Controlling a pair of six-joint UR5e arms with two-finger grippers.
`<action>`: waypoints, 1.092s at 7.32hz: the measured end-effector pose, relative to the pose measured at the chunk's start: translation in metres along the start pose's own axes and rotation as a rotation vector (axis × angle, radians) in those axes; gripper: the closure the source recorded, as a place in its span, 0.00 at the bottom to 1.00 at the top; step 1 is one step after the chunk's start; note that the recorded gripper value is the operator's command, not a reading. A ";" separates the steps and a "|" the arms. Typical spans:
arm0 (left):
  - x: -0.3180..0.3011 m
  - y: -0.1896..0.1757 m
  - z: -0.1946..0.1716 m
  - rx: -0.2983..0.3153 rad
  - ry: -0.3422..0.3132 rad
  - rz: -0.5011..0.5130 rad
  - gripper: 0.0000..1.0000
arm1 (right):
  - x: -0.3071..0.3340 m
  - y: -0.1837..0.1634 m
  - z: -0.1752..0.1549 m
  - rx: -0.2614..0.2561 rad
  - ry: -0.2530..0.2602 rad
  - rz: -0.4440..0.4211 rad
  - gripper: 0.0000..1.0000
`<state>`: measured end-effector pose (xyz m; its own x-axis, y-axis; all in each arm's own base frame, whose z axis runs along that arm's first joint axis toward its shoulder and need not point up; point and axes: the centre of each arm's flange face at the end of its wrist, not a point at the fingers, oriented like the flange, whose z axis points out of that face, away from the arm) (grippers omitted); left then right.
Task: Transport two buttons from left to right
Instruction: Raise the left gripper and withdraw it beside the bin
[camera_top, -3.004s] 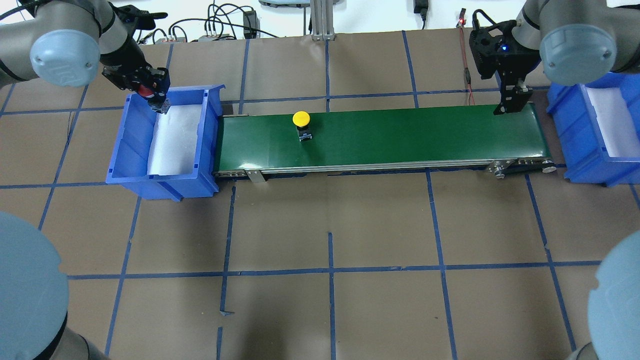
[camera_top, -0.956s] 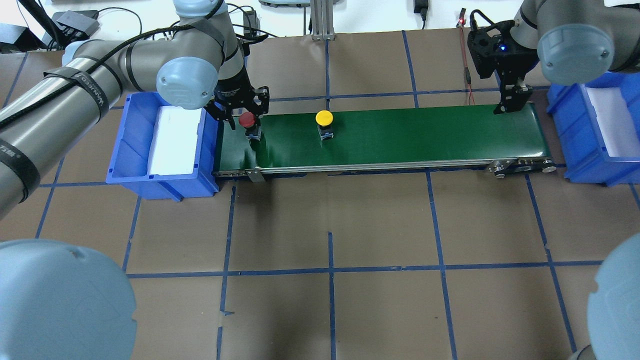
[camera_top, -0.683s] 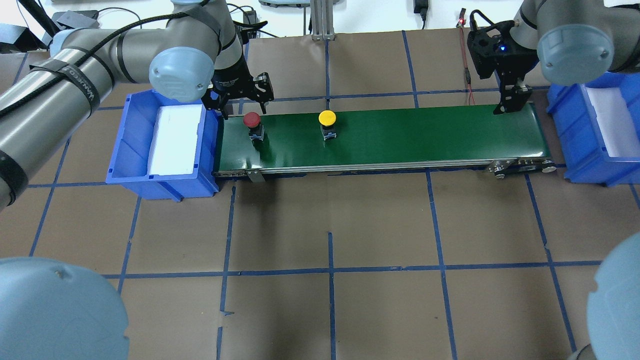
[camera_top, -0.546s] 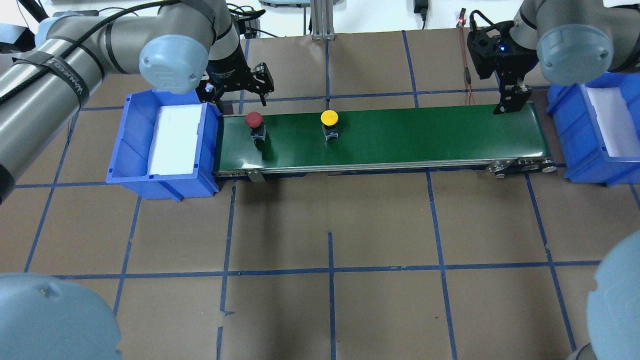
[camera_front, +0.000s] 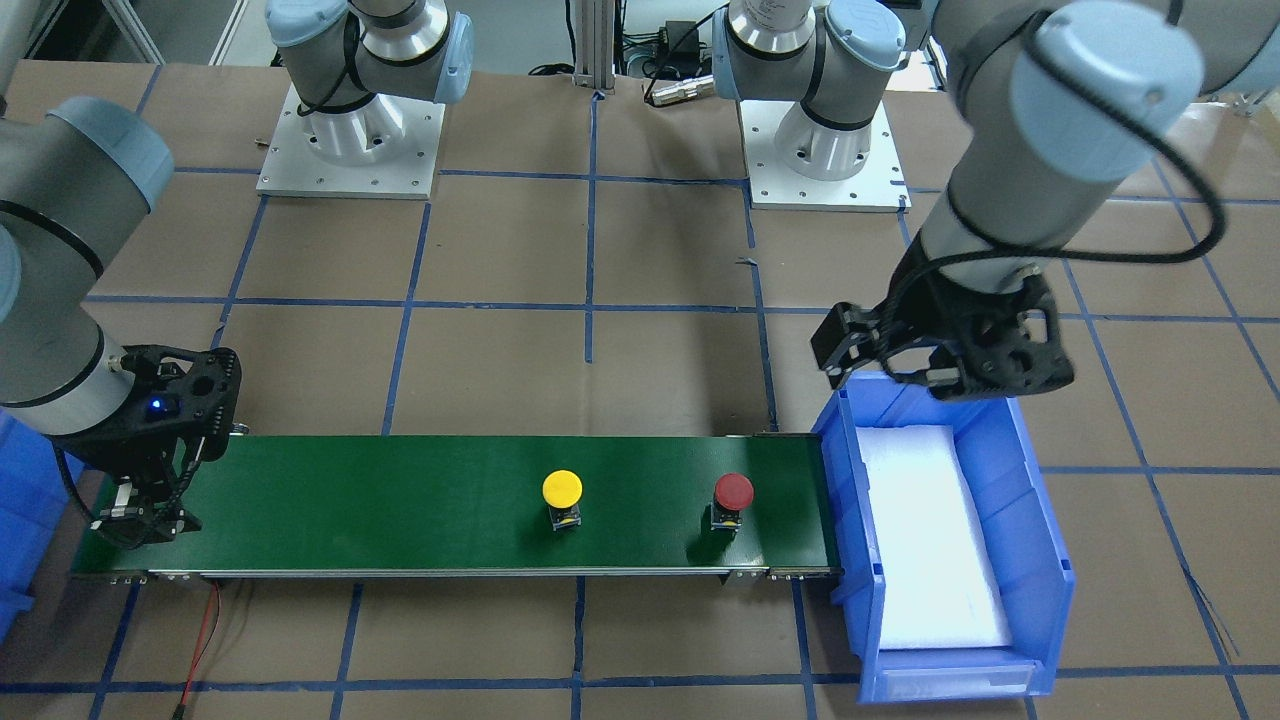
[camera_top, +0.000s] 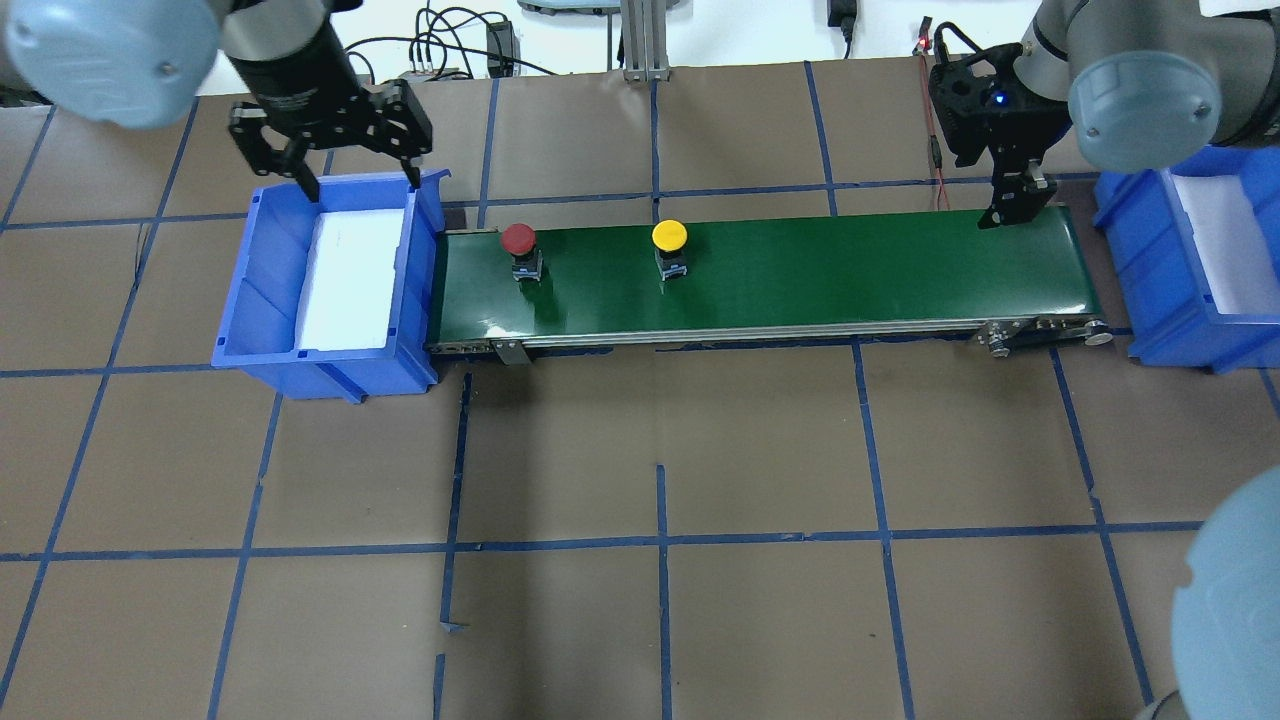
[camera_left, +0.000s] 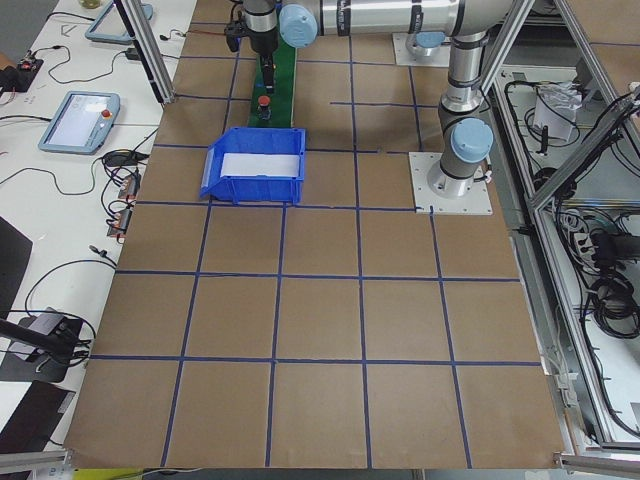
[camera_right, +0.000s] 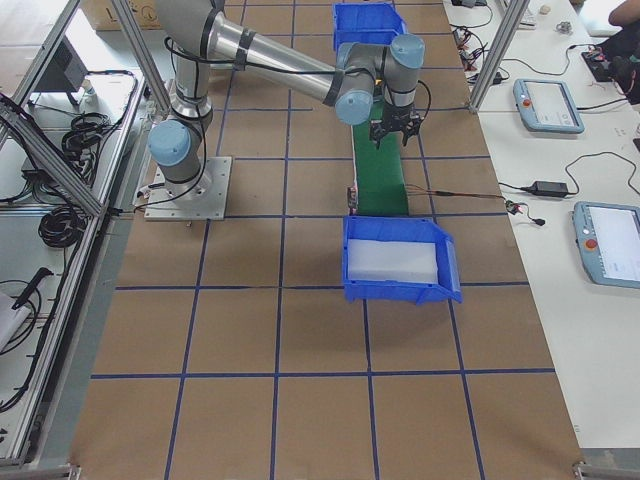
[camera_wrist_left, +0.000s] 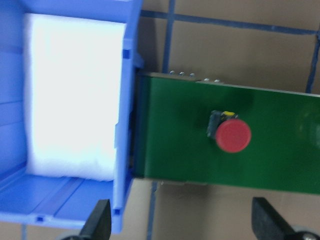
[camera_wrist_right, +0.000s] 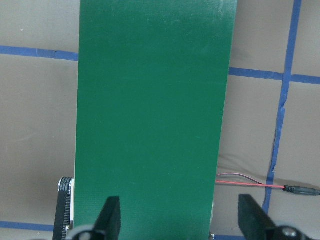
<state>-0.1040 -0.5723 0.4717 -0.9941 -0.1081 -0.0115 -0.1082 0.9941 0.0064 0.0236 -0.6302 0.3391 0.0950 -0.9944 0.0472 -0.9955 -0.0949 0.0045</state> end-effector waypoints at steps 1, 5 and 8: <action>-0.019 0.020 -0.017 0.007 0.000 0.013 0.00 | -0.003 -0.001 0.004 0.003 -0.013 0.024 0.00; -0.029 0.046 -0.032 0.035 -0.001 0.051 0.00 | -0.010 -0.002 0.011 0.015 -0.019 0.107 0.00; -0.033 0.047 -0.034 0.041 -0.003 0.044 0.00 | -0.010 -0.001 0.011 0.021 -0.019 0.106 0.00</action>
<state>-0.0767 -0.5227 0.5064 -0.9978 -0.0644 -0.0155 -0.0639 0.9974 -0.0345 0.0239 -0.6212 0.3273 -0.0107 -0.9996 0.0277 -0.9997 0.0101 -0.0203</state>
